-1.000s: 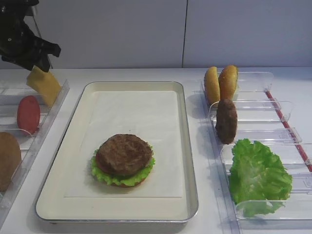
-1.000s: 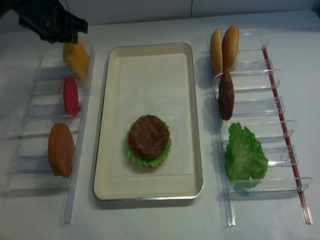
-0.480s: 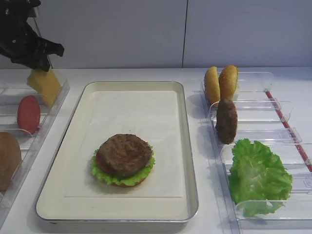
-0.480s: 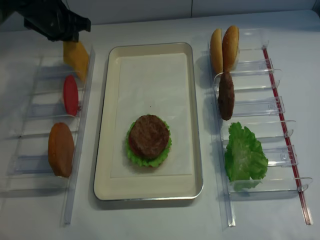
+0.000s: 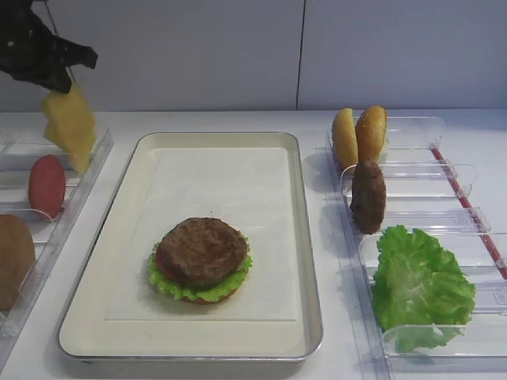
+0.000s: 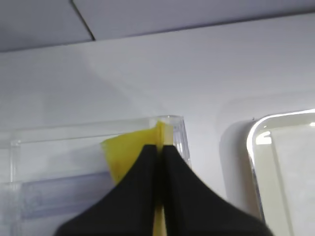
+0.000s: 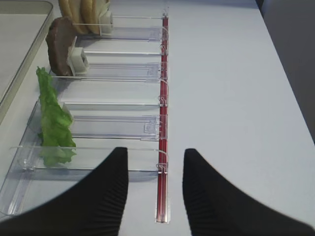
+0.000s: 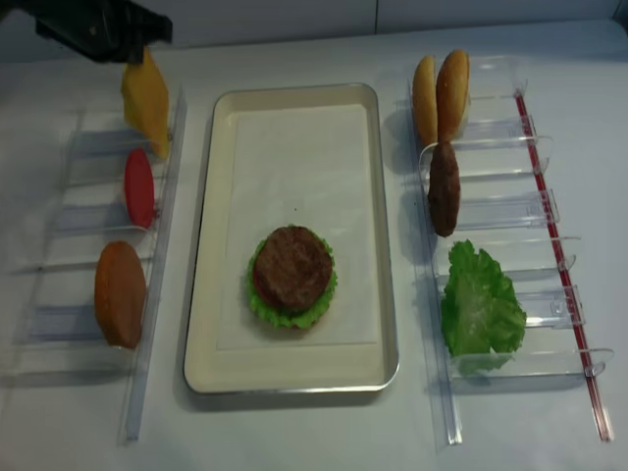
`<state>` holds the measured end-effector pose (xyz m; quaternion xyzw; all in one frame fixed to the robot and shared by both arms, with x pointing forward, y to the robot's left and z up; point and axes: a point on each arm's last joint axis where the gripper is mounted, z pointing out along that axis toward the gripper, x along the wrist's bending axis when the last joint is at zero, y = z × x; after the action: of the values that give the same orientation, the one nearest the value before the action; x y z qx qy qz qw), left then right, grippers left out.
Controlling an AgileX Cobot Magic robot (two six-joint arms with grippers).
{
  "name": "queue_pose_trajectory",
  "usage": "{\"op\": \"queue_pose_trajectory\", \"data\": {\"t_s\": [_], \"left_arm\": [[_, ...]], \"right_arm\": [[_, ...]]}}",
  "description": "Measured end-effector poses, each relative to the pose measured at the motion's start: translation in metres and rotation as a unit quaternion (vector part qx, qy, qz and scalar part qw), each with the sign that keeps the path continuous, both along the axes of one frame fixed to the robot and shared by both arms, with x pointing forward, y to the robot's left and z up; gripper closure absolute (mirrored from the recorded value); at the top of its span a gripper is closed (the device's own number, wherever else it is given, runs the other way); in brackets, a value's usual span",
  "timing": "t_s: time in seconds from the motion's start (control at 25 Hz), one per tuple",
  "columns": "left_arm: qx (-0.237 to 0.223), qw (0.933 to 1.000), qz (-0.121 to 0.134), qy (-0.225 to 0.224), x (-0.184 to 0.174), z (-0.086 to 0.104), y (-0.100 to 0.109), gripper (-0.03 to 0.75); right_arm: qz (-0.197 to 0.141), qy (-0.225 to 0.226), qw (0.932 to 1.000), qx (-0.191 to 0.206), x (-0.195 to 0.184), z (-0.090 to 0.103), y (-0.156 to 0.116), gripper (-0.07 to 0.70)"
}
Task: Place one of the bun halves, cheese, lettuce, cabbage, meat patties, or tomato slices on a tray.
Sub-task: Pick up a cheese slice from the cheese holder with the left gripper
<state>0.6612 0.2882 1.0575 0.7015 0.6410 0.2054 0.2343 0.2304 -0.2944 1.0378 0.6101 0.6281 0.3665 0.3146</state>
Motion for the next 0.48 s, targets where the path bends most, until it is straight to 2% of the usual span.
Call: {"op": "queue_pose_trajectory", "data": {"t_s": [0.16,0.24,0.48], "left_arm": [[-0.003,0.9994,0.000,-0.036,-0.014,0.031,0.000,0.715],[-0.022,0.9985,0.001,-0.050,-0.027,0.053,-0.002,0.715],[-0.037,0.9979,0.002,-0.053,-0.051,0.076,-0.004,0.715]], "right_arm": [[0.000,0.000,1.0000,0.000,0.000,0.000,0.000,0.330],[0.000,0.000,1.0000,0.000,0.000,0.000,0.000,0.330],[0.000,0.000,1.0000,0.000,0.000,0.000,0.000,0.330]]}}
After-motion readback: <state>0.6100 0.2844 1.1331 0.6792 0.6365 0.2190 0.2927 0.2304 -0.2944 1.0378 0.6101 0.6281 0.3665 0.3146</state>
